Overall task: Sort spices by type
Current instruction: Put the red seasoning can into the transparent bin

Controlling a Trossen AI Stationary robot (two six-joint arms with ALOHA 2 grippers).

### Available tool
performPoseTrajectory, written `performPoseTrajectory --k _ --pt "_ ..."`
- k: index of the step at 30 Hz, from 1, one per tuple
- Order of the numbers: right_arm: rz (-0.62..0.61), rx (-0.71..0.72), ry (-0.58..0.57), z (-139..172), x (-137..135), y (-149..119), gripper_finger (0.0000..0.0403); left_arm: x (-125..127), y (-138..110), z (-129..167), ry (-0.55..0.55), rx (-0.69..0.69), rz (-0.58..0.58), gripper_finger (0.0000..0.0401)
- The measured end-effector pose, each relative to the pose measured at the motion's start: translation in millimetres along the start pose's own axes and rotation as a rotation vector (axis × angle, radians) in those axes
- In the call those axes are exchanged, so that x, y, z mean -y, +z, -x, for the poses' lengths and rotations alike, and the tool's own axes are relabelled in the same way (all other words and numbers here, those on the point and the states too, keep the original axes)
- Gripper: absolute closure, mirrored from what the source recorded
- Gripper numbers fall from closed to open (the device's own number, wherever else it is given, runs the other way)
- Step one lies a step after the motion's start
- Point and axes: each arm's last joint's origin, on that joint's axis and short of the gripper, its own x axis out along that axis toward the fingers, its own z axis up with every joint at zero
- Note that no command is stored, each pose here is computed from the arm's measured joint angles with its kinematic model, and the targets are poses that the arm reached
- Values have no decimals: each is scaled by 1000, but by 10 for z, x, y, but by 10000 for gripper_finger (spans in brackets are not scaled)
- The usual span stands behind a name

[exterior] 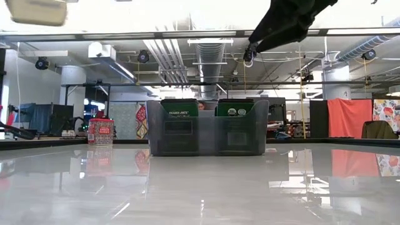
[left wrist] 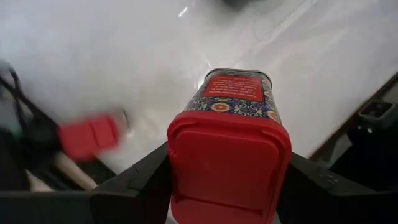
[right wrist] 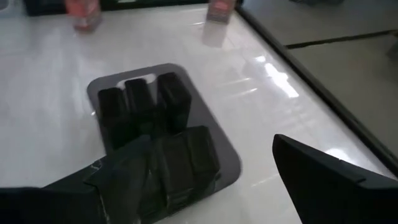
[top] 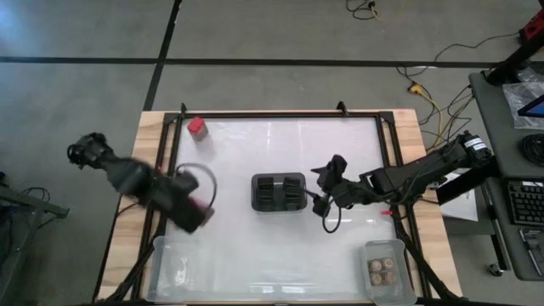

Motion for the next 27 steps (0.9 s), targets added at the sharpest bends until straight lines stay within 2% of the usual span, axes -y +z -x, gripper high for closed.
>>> performPoseTrajectory --k 5,12,19,23,27 --pt "46 -18 28 40 -53 -38 90 252 -426 -167 64 -83 116 200" --pt "86 -14 42 62 -84 -46 101 484 -858 -407 221 -319 290 201" --pt "107 -39 119 81 -124 -64 94 566 -969 -537 249 -295 461 202" --pt "136 -61 143 119 -165 -107 90 461 -992 -644 325 -314 579 202" --pt "168 -76 165 169 -222 -162 93 387 -1029 -789 338 -362 644 203"
